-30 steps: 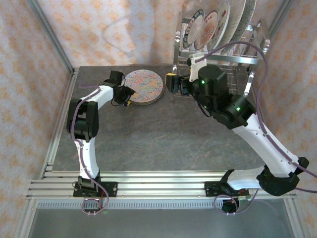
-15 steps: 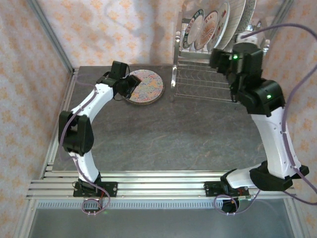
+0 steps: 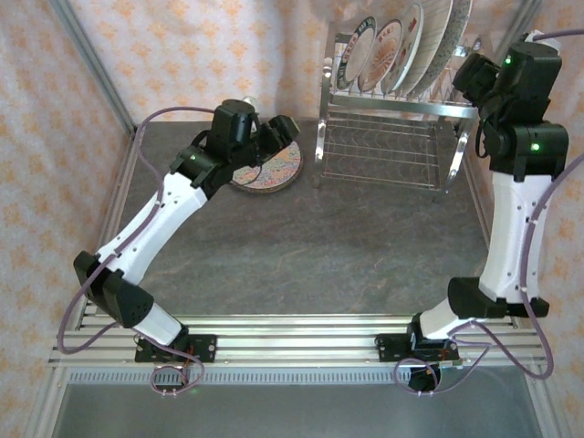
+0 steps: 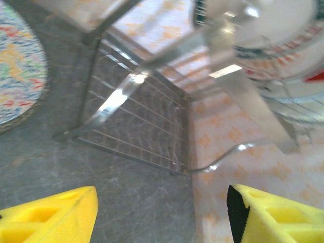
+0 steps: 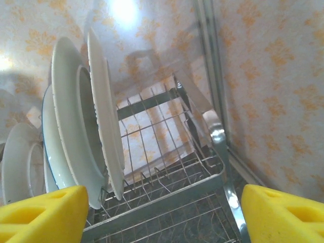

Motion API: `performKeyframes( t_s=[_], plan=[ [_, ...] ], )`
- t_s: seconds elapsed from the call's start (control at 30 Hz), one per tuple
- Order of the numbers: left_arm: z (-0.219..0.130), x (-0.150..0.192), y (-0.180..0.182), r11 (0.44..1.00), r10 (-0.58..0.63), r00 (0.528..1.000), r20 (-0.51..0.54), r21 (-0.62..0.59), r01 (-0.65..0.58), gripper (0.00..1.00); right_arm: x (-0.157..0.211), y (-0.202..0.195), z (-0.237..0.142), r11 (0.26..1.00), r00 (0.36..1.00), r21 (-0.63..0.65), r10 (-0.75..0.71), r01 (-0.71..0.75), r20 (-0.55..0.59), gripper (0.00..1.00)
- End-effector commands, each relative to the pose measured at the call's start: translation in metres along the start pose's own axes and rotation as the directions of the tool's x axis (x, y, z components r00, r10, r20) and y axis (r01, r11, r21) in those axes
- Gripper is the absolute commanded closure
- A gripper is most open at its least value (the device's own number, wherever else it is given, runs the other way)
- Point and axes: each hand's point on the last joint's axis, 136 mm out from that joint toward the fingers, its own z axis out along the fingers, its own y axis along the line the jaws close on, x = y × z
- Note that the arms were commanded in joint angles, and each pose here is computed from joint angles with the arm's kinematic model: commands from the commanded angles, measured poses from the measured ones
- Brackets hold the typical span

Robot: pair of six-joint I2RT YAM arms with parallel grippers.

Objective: Unload the plates from the dish rack

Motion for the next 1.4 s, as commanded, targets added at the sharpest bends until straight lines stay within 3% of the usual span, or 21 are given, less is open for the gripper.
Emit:
performKeyframes(
  t_s=[0.0, 0.23, 0.47, 0.67, 0.97, 1.37],
  plan=[
    [-0.032, -0.009, -0.050, 0.977, 0.121, 0.985, 0.126, 0.160, -0.141, 0.29, -0.008, 0.026, 0.014, 0.986, 1.000, -0.165, 0.029, -0.031, -0.011, 0.23],
    [-0.079, 0.002, -0.096, 0.892, 0.153, 0.951, 0.268, 0.378, -0.250, 0.23, -0.024, 0.042, 0.036, 0.970, 0.999, -0.244, -0.003, 0.012, 0.036, 0.28],
    [-0.123, 0.003, -0.133, 0.801, 0.173, 0.895, 0.410, 0.470, -0.371, 0.19, -0.026, 0.045, 0.057, 0.969, 0.999, -0.246, -0.008, 0.019, 0.047, 0.35],
    [-0.143, 0.000, -0.157, 0.747, 0.221, 0.849, 0.479, 0.477, -0.464, 0.16, -0.022, 0.045, 0.077, 0.974, 0.998, -0.224, -0.036, 0.045, 0.044, 0.39],
    [-0.151, -0.004, -0.172, 0.721, 0.216, 0.835, 0.506, 0.494, -0.486, 0.02, -0.017, 0.046, 0.100, 0.976, 0.998, -0.211, -0.044, 0.052, 0.041, 0.46],
    [-0.156, -0.003, -0.180, 0.707, 0.216, 0.827, 0.519, 0.501, -0.500, 0.01, -0.006, 0.049, 0.124, 0.975, 0.999, -0.217, -0.044, 0.046, 0.015, 0.56]
  ],
)
